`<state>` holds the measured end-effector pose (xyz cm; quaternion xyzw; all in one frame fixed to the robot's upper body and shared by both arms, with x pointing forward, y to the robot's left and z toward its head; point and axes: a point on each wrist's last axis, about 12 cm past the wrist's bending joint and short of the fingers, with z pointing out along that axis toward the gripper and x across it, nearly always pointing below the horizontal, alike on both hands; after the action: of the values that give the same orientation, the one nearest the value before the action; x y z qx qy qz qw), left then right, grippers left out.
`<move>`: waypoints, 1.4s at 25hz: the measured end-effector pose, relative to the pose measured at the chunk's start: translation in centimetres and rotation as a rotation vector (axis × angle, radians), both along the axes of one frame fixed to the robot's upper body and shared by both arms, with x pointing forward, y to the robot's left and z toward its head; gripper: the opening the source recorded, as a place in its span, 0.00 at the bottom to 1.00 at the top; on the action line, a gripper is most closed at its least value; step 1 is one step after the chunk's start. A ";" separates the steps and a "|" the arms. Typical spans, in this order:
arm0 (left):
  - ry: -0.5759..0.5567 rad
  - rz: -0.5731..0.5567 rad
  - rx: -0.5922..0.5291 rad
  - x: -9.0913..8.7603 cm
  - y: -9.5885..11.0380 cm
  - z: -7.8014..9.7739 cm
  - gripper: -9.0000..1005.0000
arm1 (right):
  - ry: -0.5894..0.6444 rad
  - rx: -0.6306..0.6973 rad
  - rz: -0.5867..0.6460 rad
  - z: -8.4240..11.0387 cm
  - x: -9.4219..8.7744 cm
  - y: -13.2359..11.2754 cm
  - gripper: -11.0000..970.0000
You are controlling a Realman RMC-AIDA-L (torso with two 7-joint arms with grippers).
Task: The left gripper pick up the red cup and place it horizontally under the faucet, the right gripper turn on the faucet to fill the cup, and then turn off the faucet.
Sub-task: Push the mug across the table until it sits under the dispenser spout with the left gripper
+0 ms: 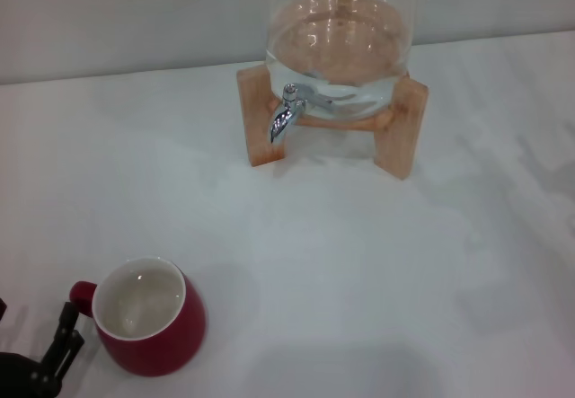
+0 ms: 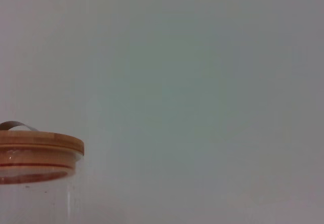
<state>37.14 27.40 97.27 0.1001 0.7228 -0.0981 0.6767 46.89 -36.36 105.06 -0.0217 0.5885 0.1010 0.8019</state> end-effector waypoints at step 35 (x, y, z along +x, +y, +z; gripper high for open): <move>0.000 -0.016 -0.007 0.1 -0.1 0.1 0.88 | -0.007 0.001 0.006 0.1 0.0 0.1 0.89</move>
<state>37.27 27.27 97.32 0.1034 0.7216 -0.1061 0.6763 46.85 -36.30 105.14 -0.0234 0.5856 0.1034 0.8037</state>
